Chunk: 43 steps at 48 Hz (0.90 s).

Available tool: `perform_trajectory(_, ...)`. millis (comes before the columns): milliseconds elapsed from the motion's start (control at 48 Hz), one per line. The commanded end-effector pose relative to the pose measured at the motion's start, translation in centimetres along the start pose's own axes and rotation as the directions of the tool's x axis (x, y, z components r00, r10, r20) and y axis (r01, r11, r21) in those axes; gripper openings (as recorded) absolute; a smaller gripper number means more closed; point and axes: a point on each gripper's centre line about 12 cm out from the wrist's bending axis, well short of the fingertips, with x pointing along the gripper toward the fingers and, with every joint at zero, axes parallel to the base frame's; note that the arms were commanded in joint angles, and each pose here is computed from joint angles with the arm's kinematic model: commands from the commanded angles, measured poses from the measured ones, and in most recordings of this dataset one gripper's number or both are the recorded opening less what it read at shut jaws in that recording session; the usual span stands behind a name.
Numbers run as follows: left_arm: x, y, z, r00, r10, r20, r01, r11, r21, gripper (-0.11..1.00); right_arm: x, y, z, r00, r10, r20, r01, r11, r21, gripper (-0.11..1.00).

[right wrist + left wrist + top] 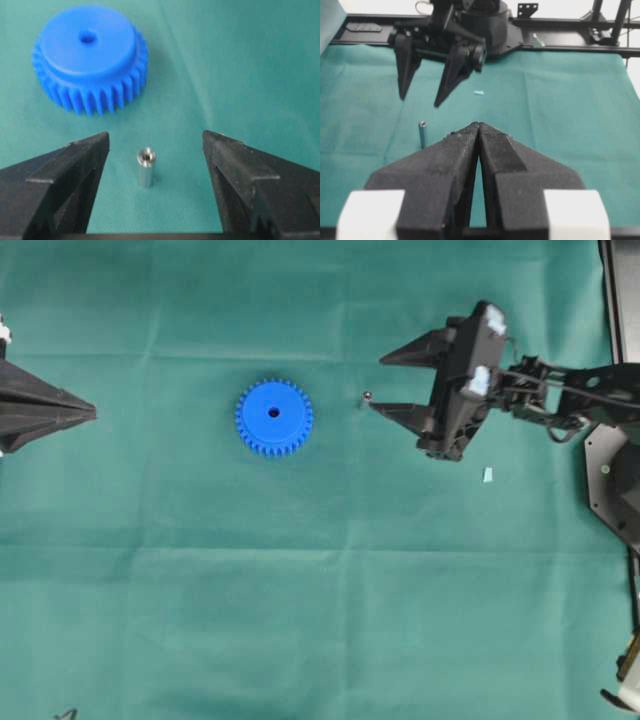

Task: Insert the shaft into the center hole of the gear.
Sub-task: 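Move the right gripper left and lower it around the silver shaft, then close the right gripper on the upright silver shaft and lift it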

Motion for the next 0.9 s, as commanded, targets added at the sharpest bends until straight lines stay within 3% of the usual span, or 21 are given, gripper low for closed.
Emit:
perform_trajectory(0, 0.3, 0.0, 0.9, 1.0, -0.002, 0.021, 0.002, 1.0, 0.005, 0.0, 1.0, 0.0, 0.4, 1.0, -0.008, 0.013, 0.007, 1.0, 0.01, 0.77)
perform_trajectory(563, 0.3, 0.1, 0.6, 1.0, 0.007, 0.0, -0.007, 1.0, 0.005, 0.0, 2.2, 0.1, -1.3, 0.999, -0.015, -0.049, 0.017, 0.999, 0.027, 0.72)
perform_trajectory(688, 0.3, 0.2, 0.5, 1.0, 0.008, -0.009, -0.008, 1.0, 0.002, 0.0, 2.4, 0.6, -1.5, 0.998, -0.003, -0.059, 0.004, 1.0, 0.019, 0.61)
perform_trajectory(876, 0.3, 0.2, 0.4, 1.0, 0.008, -0.015, -0.008, 1.0, -0.002, 0.0, 2.5, 0.6, -1.8, 0.997, -0.002, -0.075, 0.003, 1.0, 0.017, 0.27)
